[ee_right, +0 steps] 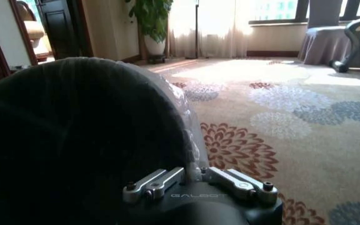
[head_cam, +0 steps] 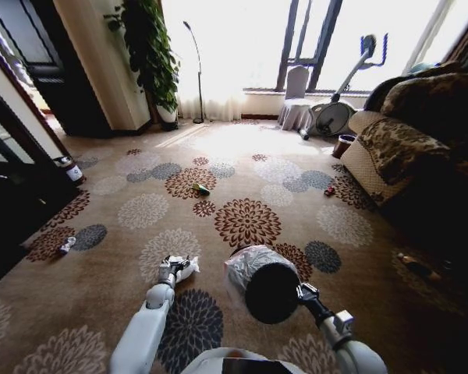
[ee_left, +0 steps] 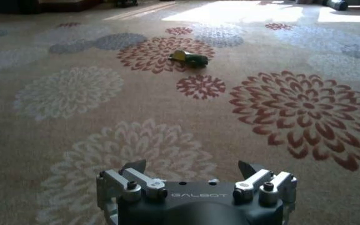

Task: Pick up the trash from the ground and place it into the trash bin.

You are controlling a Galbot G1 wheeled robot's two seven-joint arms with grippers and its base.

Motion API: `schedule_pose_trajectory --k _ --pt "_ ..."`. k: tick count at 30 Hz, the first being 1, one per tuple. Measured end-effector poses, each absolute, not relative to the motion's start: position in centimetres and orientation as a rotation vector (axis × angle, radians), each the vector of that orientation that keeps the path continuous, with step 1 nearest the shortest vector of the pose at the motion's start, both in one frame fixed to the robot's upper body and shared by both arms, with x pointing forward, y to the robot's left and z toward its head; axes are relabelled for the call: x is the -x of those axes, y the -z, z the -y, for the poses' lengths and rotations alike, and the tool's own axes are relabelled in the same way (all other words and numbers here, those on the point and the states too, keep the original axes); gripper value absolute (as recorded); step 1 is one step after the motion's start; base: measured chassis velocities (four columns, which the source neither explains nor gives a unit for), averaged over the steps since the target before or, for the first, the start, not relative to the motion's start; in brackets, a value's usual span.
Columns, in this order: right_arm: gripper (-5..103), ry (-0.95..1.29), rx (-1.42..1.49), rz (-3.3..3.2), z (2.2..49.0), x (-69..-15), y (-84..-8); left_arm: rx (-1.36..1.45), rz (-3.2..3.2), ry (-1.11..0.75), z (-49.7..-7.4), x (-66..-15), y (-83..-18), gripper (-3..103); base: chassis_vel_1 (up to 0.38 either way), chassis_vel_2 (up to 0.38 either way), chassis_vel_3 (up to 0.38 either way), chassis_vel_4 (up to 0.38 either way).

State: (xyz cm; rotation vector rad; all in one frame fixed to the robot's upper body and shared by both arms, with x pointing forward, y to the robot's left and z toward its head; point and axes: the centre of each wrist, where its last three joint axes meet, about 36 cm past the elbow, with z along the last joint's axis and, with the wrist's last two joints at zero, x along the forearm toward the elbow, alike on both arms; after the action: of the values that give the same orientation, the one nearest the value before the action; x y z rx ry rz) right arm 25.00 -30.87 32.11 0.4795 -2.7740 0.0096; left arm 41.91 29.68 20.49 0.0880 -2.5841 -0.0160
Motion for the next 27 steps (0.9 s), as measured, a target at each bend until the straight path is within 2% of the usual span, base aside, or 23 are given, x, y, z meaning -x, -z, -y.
schedule_pose_trajectory --k 7,13,27 --pt "0 -0.092 -0.509 2.709 32.4 -26.3 -34.4 -0.117 2.542 -0.008 -29.6 -43.5 -19.6 97 0.001 -0.004 -0.009 0.0" --pt "0 -0.297 -0.64 2.714 33.8 -30.4 -34.9 -0.119 2.524 0.029 -29.0 -43.7 -18.4 97 0.0 0.0 0.0 0.0" --pt "0 -0.313 -0.675 2.771 29.9 -37.2 -28.9 -0.123 2.517 0.038 -28.5 -44.6 -15.8 98 0.0 0.0 0.0 0.0"
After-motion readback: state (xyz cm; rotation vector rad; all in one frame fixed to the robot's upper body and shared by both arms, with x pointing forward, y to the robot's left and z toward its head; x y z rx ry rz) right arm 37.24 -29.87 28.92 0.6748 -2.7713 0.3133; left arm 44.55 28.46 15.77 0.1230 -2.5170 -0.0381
